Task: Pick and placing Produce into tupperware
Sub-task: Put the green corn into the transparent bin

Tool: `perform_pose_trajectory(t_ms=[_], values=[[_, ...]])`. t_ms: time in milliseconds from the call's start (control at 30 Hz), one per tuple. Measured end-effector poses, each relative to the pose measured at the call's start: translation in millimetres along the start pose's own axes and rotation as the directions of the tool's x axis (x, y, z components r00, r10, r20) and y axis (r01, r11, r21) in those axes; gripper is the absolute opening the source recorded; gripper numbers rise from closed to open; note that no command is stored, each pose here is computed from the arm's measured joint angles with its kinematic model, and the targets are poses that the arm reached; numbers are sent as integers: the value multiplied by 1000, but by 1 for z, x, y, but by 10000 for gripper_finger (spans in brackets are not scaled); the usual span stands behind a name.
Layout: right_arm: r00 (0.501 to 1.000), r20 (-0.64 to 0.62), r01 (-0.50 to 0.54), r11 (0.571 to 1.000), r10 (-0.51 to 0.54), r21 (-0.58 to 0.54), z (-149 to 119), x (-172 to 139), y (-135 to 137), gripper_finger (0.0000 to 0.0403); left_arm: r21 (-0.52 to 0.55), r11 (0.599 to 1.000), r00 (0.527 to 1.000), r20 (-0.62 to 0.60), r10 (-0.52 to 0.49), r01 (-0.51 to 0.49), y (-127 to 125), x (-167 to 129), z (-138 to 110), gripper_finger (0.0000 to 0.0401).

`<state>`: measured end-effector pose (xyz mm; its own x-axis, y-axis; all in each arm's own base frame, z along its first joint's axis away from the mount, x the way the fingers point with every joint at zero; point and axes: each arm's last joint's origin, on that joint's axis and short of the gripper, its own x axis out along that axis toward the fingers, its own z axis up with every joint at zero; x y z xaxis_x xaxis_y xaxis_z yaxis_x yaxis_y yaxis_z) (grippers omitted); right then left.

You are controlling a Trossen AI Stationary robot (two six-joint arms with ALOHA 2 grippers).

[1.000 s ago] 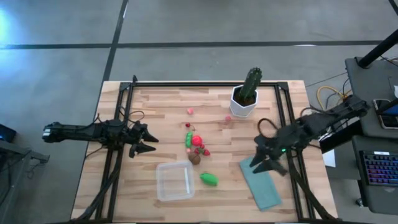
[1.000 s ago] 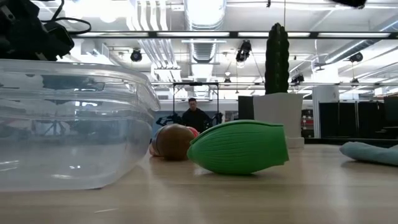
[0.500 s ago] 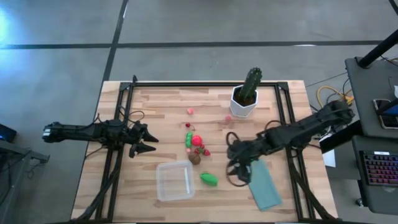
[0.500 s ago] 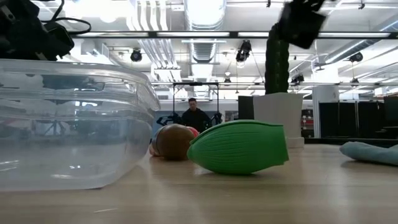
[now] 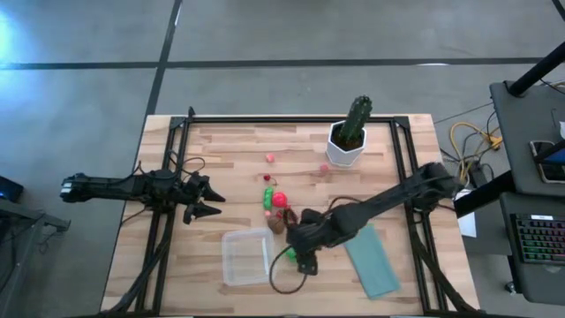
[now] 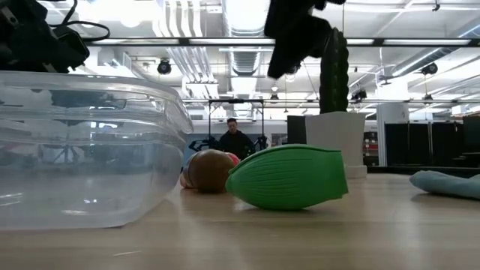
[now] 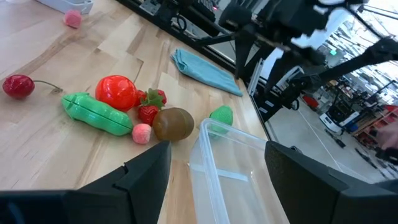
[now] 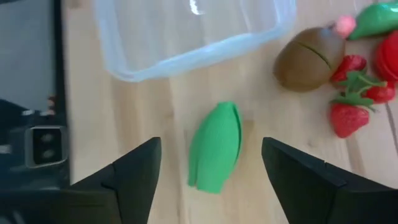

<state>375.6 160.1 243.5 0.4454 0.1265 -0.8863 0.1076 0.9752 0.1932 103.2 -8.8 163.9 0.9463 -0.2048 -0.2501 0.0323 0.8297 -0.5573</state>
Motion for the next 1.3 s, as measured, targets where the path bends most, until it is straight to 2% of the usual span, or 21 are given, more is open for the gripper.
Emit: perform_pose_trajectory(t_ms=[200, 367, 600, 867, 1100, 1300], values=[[988, -119, 99, 995, -94, 34, -9, 32, 5, 261, 0, 1000, 1000, 0, 0, 0, 0, 0, 0, 246], [984, -112, 153, 984, -142, 96, -18, 39, 9, 268, 0, 1000, 1000, 1, -1, 1, 0, 0, 0, 246], [983, -118, 152, 983, -139, 103, -22, 41, 13, 285, 0, 1000, 1000, 0, -1, 1, 0, 0, 0, 246], [992, -69, 113, 987, -105, 115, -21, 50, 15, 309, 0, 1000, 1000, 0, 0, 0, 0, 0, 0, 246], [983, -118, 149, 985, -139, 88, -28, 78, 13, 310, 0, 1000, 1000, -1, 0, 0, 0, 0, 0, 246], [977, -120, 184, 979, -174, 83, -28, 88, 9, 310, 0, 1000, 1000, -1, 0, 0, 0, 0, 0, 246]])
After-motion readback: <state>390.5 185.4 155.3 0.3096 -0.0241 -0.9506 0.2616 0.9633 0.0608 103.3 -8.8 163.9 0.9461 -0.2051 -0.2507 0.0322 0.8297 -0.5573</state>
